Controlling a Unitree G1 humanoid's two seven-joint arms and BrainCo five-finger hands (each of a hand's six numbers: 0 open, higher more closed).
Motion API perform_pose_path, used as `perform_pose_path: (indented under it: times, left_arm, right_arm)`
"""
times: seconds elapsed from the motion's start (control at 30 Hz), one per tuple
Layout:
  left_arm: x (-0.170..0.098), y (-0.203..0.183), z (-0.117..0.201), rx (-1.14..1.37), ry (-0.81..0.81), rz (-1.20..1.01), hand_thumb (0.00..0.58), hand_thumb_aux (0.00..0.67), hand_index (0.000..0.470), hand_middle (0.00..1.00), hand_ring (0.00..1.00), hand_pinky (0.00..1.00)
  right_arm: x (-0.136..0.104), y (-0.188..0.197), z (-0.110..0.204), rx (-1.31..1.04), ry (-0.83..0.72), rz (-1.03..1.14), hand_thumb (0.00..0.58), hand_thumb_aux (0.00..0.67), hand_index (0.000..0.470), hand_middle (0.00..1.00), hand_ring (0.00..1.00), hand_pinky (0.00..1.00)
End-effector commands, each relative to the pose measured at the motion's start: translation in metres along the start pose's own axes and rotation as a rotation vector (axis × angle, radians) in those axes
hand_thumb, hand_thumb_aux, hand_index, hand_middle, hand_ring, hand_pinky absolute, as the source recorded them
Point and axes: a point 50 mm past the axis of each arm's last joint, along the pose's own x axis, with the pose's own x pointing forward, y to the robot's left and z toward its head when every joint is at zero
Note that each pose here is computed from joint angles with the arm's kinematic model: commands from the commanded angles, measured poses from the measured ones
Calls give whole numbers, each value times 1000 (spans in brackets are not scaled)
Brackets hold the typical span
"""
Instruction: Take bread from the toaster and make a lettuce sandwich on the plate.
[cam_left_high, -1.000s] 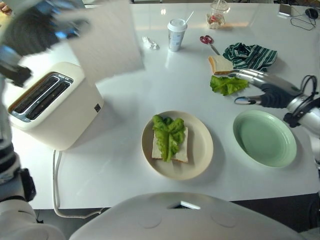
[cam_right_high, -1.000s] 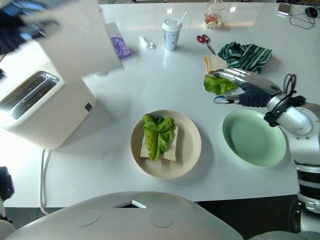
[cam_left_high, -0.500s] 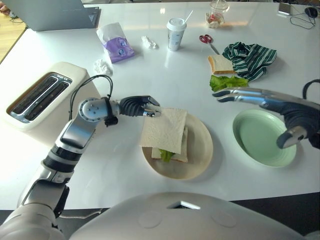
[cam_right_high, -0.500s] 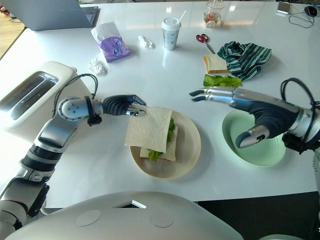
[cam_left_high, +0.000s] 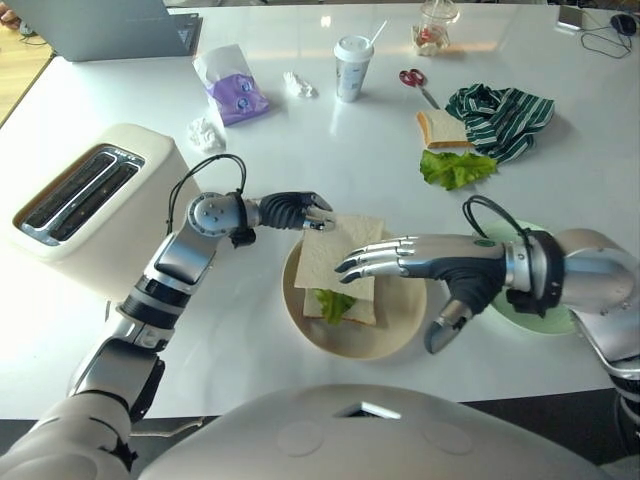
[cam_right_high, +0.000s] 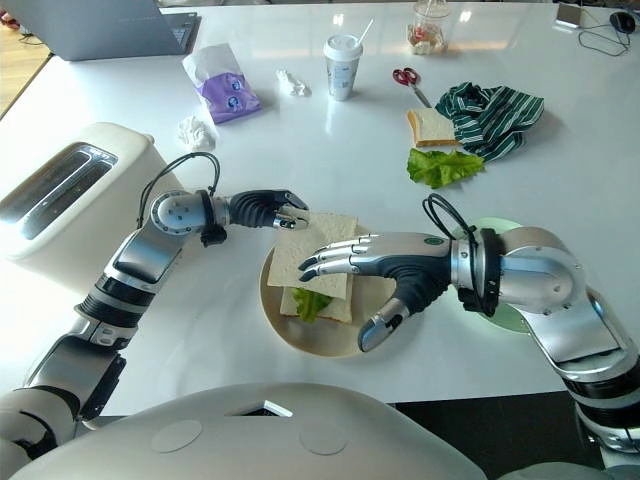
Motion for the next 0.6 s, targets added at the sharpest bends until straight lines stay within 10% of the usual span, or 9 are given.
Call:
perform_pose_path:
  times: [0.03,0.6]
  left_arm:
    - [2,-8,5,6,-1,-48,580,670,470,1000,1000,1000]
    - [5,-16,-7,25,81,-45,580,670,470,1000,1000,1000]
  right_arm:
    - [10,0,-7,-6,-9,14,0,0,0,0,0,0]
    - [15,2,-6,-1,-40,64,0,0,0,0,0,0]
